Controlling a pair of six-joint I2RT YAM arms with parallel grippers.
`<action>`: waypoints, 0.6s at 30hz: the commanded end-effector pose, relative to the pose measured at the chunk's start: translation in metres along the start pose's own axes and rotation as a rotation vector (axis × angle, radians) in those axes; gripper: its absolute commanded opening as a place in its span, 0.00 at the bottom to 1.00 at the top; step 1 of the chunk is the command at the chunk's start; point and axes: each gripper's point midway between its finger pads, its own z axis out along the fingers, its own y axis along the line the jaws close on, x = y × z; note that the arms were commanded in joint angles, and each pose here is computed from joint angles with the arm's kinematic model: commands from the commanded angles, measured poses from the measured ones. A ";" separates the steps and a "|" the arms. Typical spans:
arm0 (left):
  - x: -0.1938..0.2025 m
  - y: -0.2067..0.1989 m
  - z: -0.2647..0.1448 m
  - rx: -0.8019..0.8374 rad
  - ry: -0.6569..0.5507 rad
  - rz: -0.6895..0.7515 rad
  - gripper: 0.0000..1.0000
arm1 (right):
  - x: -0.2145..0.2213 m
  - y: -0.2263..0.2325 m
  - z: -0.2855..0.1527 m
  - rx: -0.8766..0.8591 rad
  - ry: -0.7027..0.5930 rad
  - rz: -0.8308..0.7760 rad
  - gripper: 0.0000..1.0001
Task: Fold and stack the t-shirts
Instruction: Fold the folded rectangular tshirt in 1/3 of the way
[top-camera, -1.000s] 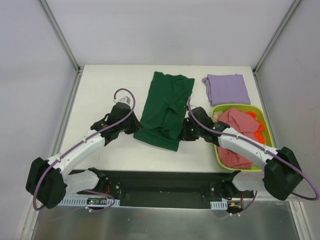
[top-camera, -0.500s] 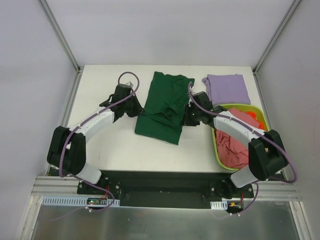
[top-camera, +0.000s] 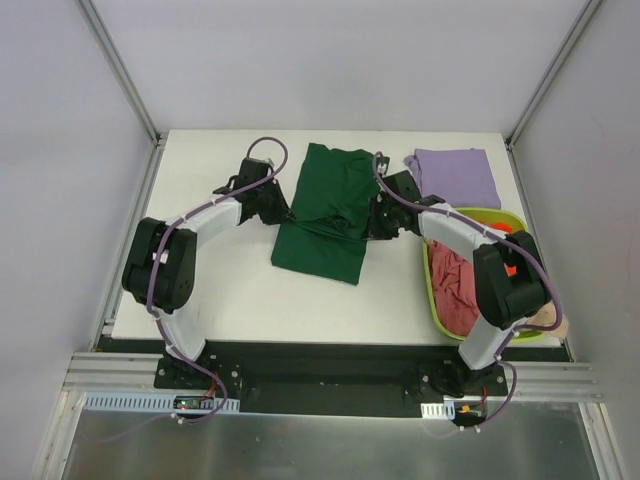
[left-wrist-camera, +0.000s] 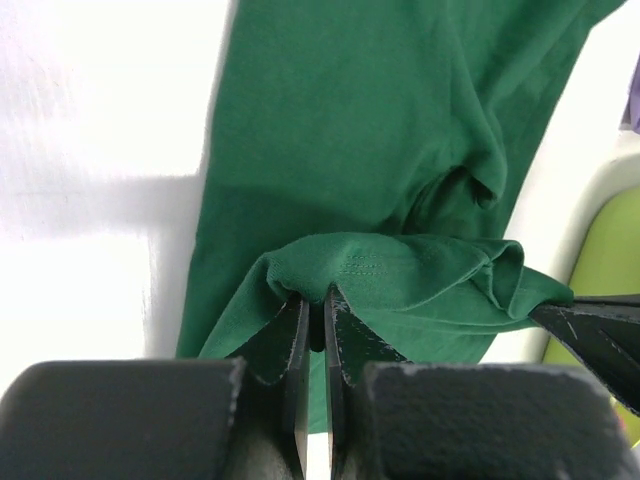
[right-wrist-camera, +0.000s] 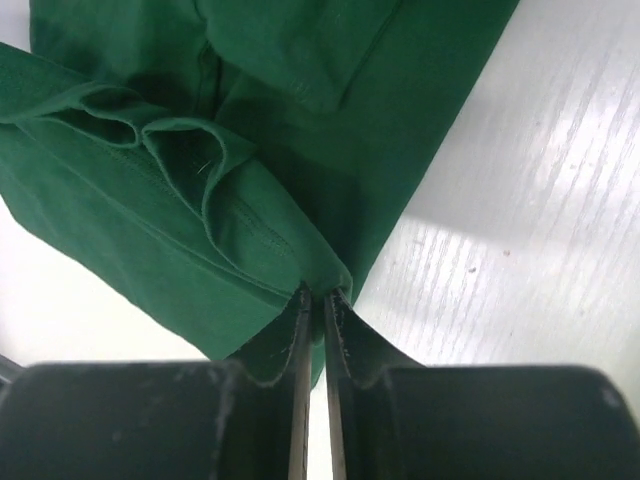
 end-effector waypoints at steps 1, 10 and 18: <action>-0.019 -0.002 0.010 0.047 -0.001 0.011 0.00 | -0.028 0.001 0.004 -0.002 -0.057 -0.025 0.10; -0.020 -0.011 0.004 0.091 0.033 -0.002 0.77 | -0.040 -0.004 -0.006 0.018 -0.089 -0.022 0.56; 0.004 0.005 -0.053 0.043 -0.059 -0.013 0.99 | -0.005 0.030 -0.047 -0.064 -0.125 -0.164 0.96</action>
